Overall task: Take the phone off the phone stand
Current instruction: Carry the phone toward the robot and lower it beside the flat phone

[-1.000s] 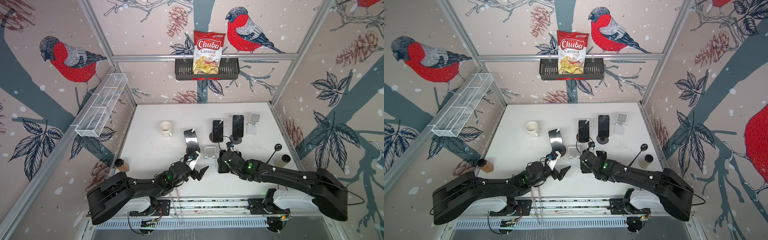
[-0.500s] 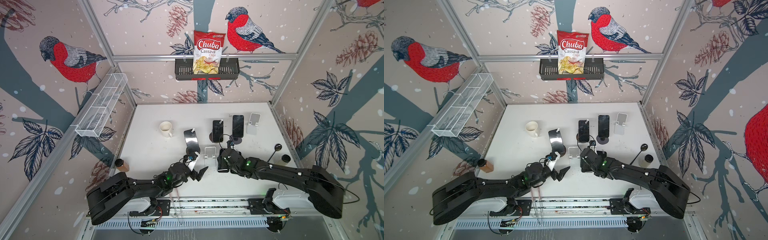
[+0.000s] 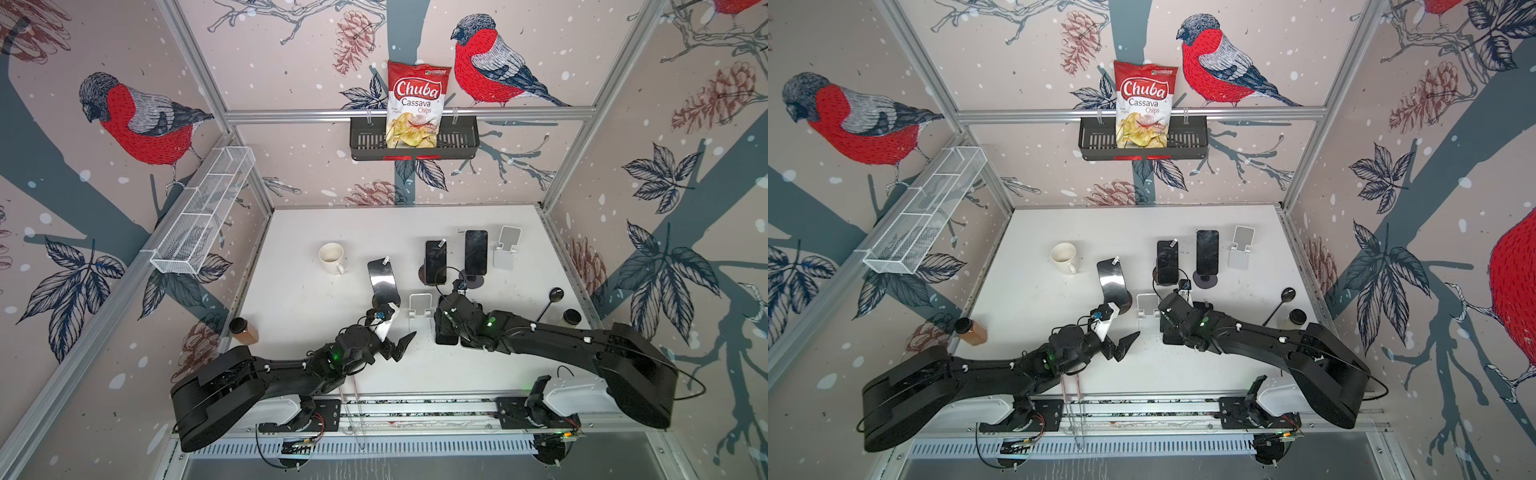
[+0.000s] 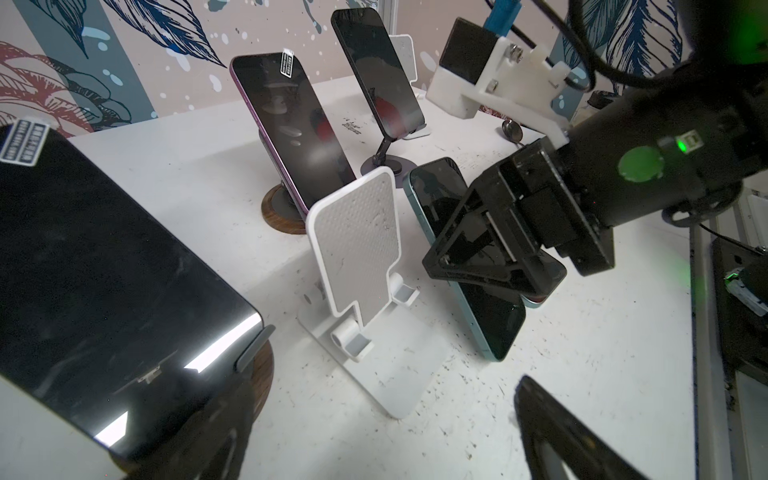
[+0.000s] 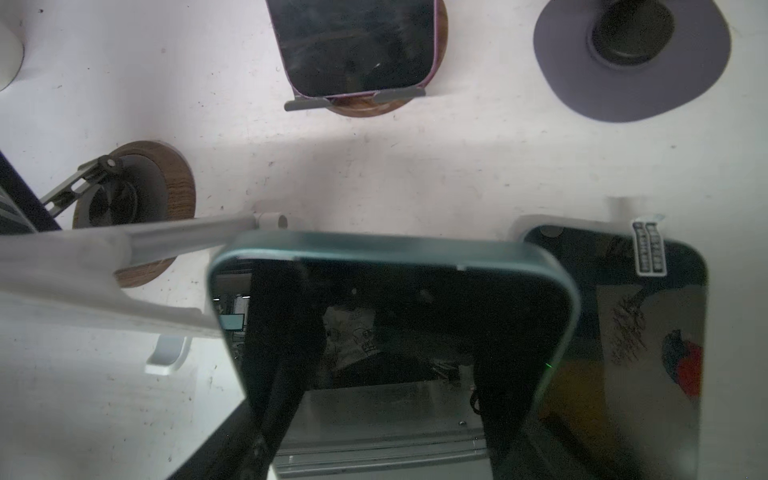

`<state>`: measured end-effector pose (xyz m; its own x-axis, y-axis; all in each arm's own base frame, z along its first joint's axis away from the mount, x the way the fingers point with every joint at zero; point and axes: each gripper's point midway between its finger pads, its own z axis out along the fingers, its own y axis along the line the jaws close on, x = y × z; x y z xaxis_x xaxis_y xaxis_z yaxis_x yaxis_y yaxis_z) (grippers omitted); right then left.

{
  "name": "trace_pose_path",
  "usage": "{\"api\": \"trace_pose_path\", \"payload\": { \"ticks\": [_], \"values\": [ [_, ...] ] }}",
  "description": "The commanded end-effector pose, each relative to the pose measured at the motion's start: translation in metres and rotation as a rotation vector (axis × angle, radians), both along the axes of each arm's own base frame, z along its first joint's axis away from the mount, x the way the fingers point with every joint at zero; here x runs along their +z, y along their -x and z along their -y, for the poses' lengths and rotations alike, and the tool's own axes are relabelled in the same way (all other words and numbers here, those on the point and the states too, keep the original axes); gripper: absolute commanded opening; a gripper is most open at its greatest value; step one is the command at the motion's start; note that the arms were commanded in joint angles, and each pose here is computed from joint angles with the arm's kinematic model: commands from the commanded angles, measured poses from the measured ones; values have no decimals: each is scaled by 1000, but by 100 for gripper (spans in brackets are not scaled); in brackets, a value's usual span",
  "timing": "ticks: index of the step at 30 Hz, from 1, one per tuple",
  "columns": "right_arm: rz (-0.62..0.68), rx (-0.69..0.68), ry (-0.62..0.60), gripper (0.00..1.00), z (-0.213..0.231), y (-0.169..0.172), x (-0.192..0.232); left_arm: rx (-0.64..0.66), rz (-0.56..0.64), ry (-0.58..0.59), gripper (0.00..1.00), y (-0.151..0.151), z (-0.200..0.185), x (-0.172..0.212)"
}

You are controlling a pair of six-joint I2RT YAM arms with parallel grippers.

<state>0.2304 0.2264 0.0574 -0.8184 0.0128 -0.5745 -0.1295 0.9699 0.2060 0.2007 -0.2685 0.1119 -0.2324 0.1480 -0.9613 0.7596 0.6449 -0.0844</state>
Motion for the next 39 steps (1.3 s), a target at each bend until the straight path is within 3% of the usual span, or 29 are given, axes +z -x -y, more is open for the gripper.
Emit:
{"api": "trace_pose_path", "payload": {
  "ticks": [1,39],
  "values": [
    [-9,-21,19,69,3,-1,-1,-4,23,33,96,1,1,9],
    [-133,-39,75,70,7,-2,-27,-20,33,7,96,1,3,3]
  ]
}}
